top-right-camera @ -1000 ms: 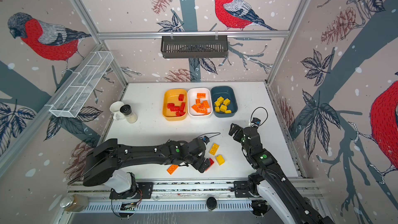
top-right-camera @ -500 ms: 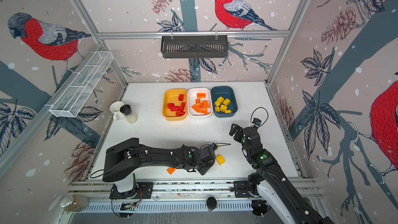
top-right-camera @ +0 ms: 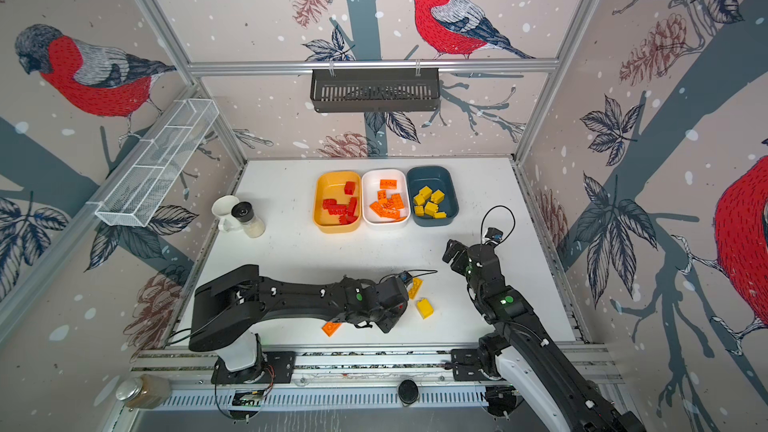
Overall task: Sort the legos into containers by color
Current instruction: 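Grasp another red brick with left gripper while right reaches toward a yellow brick, then drop red brick in yellow tub with left while right grasps yellow brick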
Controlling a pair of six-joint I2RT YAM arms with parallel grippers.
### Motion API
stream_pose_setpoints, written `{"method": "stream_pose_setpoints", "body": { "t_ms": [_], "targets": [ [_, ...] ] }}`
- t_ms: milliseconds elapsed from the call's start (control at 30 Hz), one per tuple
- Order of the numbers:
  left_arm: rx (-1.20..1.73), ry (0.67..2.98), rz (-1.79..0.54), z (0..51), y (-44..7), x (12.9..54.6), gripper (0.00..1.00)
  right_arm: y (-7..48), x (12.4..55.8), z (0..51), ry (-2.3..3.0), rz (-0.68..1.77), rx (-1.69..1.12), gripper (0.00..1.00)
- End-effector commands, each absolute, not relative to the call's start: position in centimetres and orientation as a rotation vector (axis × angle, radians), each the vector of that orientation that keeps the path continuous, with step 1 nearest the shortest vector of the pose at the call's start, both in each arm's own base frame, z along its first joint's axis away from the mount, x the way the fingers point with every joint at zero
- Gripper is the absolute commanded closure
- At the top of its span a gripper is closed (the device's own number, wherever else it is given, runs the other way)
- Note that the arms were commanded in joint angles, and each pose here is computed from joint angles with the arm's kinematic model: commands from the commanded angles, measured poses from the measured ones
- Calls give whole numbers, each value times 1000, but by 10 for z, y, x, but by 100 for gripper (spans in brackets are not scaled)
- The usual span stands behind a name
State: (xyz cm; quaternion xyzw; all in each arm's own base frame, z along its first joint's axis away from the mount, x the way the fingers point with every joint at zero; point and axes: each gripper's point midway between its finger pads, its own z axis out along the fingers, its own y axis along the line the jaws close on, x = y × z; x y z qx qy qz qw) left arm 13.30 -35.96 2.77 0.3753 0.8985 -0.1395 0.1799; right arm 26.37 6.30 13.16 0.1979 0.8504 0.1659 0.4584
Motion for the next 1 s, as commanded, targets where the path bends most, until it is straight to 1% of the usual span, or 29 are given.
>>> {"method": "stream_pose_setpoints", "body": {
  "t_ms": [0,67,300,433,600,700,733,833,900,967],
  "targets": [
    [937,2492,-388,45,-355,158,79,75,267,139,2081,468,422,0],
    [860,2475,-375,57,-346,175,79,83,265,137,2093,514,398,1],
    [673,2402,-324,88,-317,223,79,87,254,118,2169,527,420,0],
    [493,2339,-270,116,-289,275,79,105,247,110,2217,552,372,0],
    [241,2261,-223,146,-247,343,79,131,241,98,2306,481,277,0],
    [140,2247,-193,147,-223,370,78,148,241,90,2374,447,211,0],
    [105,2221,-207,158,-220,382,78,152,240,88,2400,434,192,1],
    [-3,2182,-149,164,-196,409,78,170,238,79,2476,430,132,0],
    [-72,2172,-119,165,-182,425,77,183,234,72,2517,428,89,0],
    [-137,2165,-124,165,-169,441,74,190,228,64,2560,398,67,0]
  ]
}}
